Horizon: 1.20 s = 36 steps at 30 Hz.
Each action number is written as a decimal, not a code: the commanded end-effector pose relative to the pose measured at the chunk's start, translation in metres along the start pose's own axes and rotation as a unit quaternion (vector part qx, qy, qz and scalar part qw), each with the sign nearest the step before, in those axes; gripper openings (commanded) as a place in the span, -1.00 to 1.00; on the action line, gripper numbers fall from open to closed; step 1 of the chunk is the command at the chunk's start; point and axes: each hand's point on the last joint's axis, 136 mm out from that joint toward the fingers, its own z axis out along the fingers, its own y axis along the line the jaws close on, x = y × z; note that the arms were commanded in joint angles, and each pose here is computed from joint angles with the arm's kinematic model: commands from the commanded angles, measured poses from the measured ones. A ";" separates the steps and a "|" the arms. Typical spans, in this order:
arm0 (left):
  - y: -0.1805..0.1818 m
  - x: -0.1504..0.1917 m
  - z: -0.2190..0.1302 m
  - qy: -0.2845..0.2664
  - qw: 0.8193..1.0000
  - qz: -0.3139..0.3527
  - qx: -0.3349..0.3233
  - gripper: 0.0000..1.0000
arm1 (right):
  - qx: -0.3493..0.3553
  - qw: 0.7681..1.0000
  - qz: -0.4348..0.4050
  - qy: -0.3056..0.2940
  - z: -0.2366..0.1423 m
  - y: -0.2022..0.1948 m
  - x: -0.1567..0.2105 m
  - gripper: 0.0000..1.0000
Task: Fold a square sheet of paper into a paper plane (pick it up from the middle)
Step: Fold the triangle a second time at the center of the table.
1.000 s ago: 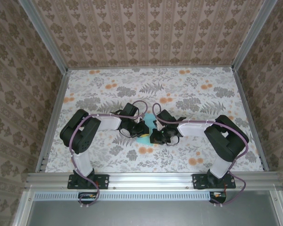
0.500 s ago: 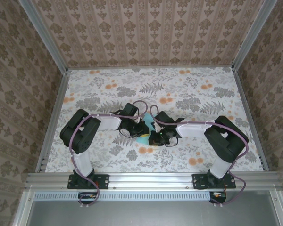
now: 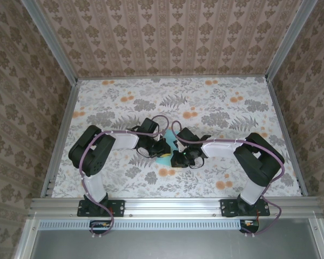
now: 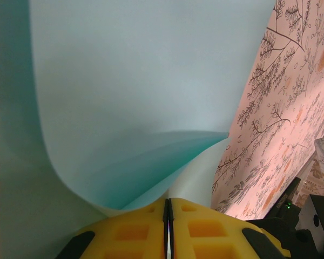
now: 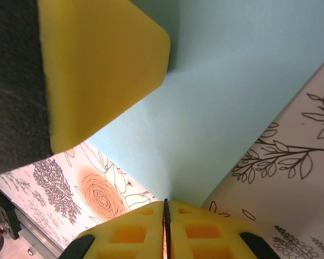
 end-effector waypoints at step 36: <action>0.041 0.013 0.008 0.015 0.996 -0.040 -0.075 -0.77 | 0.011 0.999 -0.024 -0.022 -0.022 0.009 -0.006 -0.78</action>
